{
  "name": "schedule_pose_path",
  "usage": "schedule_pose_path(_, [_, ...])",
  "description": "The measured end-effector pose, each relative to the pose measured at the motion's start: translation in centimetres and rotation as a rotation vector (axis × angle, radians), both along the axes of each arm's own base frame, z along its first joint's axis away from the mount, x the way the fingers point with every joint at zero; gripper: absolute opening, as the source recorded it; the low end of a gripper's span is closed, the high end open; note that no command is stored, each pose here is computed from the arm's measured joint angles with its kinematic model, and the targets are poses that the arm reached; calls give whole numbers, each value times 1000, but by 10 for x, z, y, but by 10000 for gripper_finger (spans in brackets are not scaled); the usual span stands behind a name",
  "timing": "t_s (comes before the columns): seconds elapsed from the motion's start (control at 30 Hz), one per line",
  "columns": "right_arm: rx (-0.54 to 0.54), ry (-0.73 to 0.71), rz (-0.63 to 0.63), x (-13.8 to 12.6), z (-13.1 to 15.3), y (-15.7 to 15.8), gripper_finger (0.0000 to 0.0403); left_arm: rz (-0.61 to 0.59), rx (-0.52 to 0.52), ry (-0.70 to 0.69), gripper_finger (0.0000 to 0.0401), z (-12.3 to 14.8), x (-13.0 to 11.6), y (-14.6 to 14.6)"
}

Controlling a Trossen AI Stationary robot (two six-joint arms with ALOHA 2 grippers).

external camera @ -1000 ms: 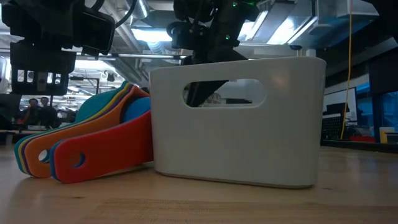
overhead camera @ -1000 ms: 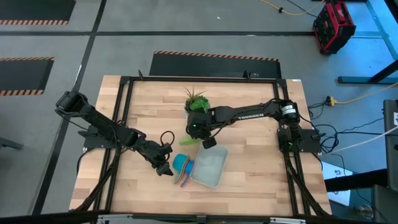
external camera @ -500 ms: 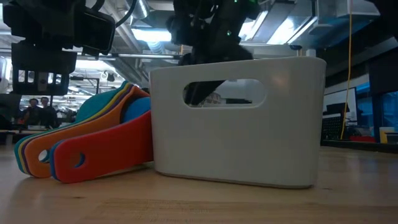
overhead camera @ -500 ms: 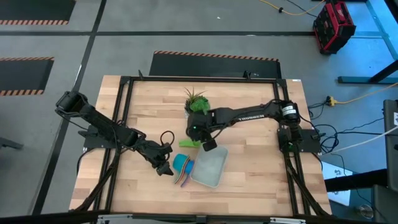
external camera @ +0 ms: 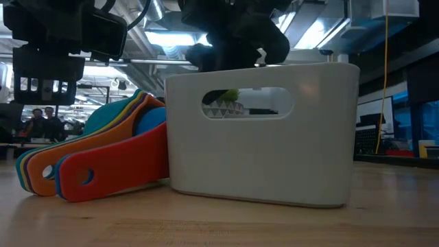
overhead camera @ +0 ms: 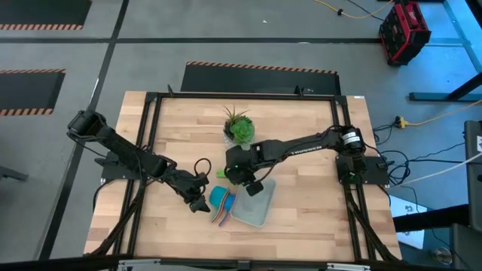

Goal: Nest measuring cups in basket
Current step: Adjust the stacked measuring cups on the table

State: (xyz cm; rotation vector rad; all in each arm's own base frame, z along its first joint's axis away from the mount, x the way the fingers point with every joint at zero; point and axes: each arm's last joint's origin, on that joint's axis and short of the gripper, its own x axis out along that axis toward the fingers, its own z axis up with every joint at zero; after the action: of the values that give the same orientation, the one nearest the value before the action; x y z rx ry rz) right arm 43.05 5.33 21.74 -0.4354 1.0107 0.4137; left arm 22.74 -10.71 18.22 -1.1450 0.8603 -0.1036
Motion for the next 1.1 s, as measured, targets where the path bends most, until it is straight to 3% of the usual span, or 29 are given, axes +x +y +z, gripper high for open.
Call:
schedule_pose_path(0.47, [-21, 47, 128, -12, -2, 43, 156, 11, 18, 21, 147, 0, -3, 2])
schedule_pose_path(0.73, [-6, -27, 125, -6, 1, 45, 156, 48, 124, 191, 147, -15, -13, 9])
schedule_pose_path(1.1, [32, -78, 180, -6, 1, 63, 156, 182, 237, 168, 147, -17, -13, 14])
